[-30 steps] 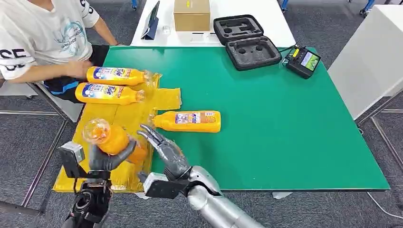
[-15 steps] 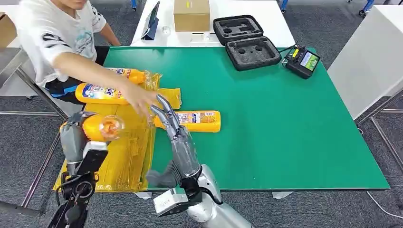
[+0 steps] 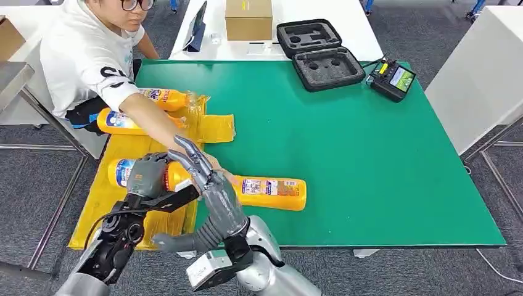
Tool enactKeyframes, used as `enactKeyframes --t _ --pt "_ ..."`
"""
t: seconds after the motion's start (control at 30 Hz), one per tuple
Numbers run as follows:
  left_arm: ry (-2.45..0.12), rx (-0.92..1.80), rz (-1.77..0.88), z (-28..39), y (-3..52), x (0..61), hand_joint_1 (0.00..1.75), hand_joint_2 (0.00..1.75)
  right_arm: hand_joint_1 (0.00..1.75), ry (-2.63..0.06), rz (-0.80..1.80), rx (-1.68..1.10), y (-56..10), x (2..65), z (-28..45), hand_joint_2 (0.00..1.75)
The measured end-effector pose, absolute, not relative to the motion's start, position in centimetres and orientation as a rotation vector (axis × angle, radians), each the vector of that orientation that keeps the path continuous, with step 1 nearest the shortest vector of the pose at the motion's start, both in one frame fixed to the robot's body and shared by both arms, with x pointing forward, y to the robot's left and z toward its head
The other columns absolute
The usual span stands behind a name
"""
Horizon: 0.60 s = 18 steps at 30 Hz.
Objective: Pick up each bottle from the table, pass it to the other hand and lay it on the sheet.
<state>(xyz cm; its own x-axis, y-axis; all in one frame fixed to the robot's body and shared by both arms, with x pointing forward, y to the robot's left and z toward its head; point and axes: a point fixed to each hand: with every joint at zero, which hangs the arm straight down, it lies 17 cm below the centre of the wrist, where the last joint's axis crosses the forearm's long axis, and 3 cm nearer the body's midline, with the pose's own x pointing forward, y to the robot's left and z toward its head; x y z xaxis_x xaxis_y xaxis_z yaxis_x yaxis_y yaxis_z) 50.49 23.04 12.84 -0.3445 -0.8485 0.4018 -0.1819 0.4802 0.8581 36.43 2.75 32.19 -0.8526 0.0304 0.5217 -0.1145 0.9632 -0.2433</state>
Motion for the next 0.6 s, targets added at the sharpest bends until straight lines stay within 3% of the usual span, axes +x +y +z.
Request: enactKeyframes --t 0.6 --pt "-1.516 0.703 -1.189 6.5 22.5 52.8 1.75 1.75 0.00 -2.544 0.394 0.077 3.1 36.8 31.4 1.75"
